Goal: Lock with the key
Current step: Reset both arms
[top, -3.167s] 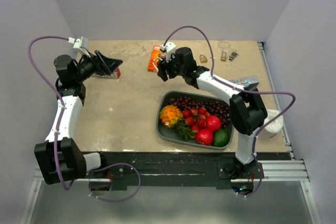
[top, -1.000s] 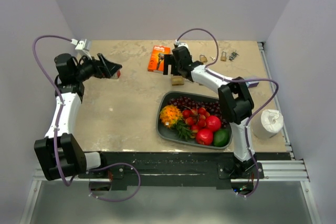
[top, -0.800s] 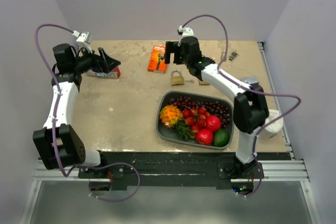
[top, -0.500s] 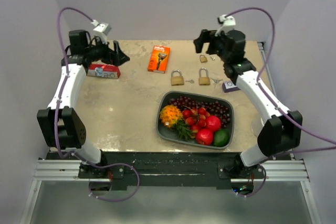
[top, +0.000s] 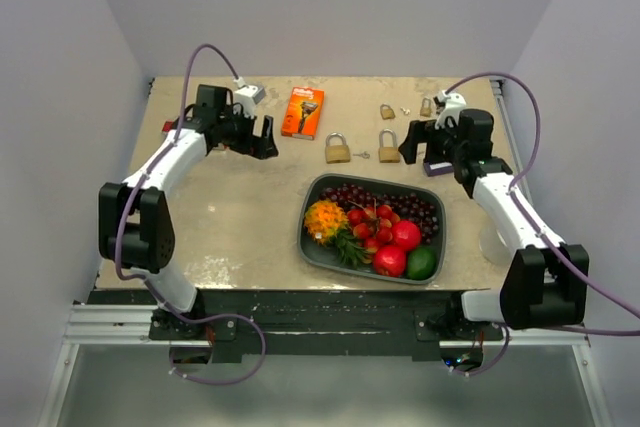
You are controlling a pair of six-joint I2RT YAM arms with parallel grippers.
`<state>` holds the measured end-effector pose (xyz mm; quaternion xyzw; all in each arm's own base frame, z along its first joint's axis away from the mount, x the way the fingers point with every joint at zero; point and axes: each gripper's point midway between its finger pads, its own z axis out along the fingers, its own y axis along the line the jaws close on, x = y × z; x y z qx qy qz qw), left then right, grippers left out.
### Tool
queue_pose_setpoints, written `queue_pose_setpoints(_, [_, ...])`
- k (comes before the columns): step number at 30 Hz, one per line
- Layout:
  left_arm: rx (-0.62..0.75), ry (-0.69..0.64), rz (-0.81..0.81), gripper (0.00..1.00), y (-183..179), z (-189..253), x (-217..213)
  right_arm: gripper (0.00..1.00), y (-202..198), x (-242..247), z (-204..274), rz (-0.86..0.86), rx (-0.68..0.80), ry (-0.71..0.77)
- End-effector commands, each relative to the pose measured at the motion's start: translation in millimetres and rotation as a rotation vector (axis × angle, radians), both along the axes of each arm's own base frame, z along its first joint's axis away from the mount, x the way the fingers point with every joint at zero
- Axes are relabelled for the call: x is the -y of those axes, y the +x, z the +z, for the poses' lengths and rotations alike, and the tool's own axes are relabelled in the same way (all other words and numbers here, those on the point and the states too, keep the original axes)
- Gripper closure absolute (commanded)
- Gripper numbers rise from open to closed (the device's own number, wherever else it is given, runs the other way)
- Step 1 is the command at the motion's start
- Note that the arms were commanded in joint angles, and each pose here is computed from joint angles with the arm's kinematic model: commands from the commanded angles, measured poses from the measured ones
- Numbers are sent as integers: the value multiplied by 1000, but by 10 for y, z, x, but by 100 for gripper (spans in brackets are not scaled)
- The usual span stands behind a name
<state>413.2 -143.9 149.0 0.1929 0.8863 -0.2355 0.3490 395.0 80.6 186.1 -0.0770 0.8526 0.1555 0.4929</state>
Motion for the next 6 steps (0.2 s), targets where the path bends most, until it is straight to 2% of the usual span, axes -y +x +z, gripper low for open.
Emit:
queue_pose_setpoints(1, [43, 82, 97, 1, 104, -24, -166, 1, -49, -58, 110, 52, 42, -3])
queue_pose_setpoints(6, [71, 106, 98, 1, 70, -10, -172, 1, 62, -94, 182, 68, 50, -11])
